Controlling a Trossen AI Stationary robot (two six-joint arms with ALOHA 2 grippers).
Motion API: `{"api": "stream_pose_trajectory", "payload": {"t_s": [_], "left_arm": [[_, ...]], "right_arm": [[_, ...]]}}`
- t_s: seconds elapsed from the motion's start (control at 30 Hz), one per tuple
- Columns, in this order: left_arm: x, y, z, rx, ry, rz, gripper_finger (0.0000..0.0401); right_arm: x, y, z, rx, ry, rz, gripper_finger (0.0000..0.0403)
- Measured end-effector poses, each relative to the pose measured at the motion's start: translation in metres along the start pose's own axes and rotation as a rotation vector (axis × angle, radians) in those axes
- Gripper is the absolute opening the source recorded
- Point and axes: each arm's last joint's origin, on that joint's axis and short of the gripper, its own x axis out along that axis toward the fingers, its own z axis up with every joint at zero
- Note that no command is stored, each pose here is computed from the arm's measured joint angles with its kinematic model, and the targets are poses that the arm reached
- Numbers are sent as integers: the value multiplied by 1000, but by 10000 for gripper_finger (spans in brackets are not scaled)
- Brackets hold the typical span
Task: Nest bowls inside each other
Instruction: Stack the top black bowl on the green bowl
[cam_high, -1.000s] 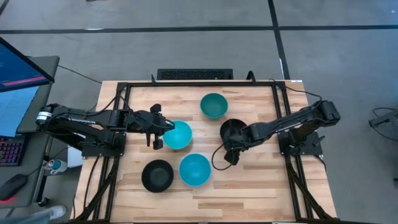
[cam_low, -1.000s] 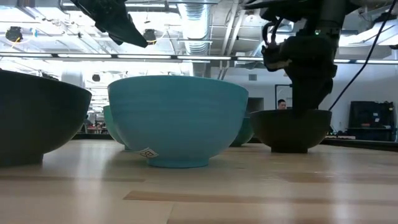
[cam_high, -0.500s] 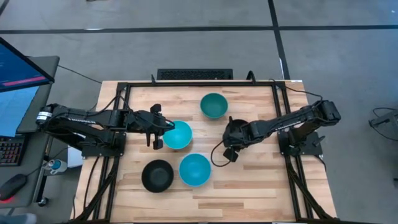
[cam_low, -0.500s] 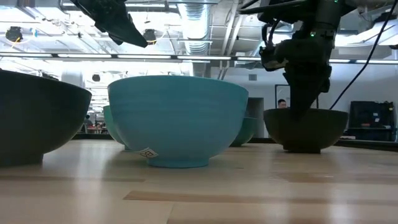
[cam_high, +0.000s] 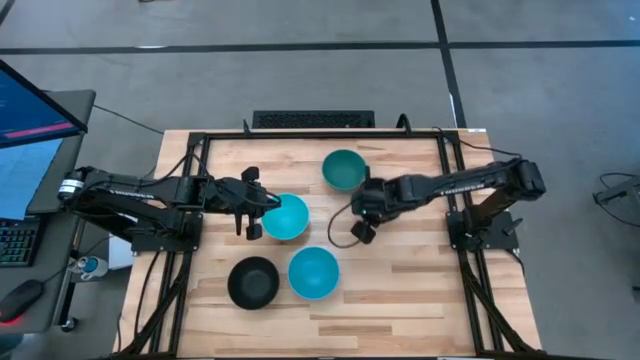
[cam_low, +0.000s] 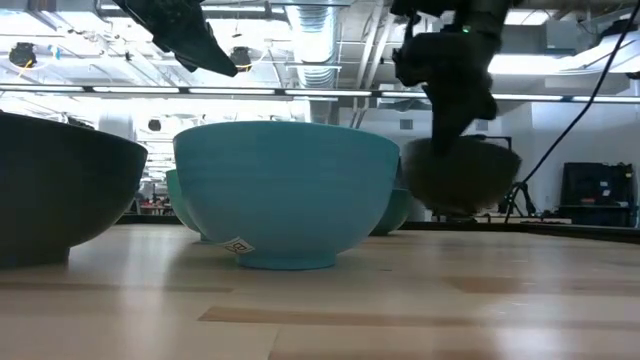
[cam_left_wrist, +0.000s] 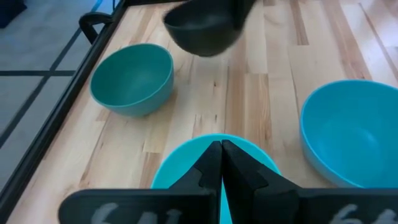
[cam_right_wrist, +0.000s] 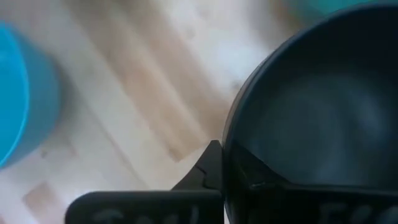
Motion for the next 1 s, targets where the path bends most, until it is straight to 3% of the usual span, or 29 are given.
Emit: {"api": "stream_pose_trajectory", "payload": {"t_s": [0.3, 0.43, 0.6, 0.73, 1.0], "left_arm": [[0, 1, 0, 0, 0, 20, 2], [0, 1, 0, 1, 0, 27, 2], [0, 1, 0, 1, 0, 27, 2], [0, 1, -1, 2, 5, 27, 2], [0, 1, -4, 4, 39, 26, 2]], "right_arm": [[-13, -30, 39, 10, -45, -49, 21], [-12, -40, 61, -45, -14, -87, 15], [-4, -35, 95, -165, 14, -126, 26], [2, -30, 118, -192, 3, -98, 36], [7, -22, 125, -197, 3, -60, 34]]}}
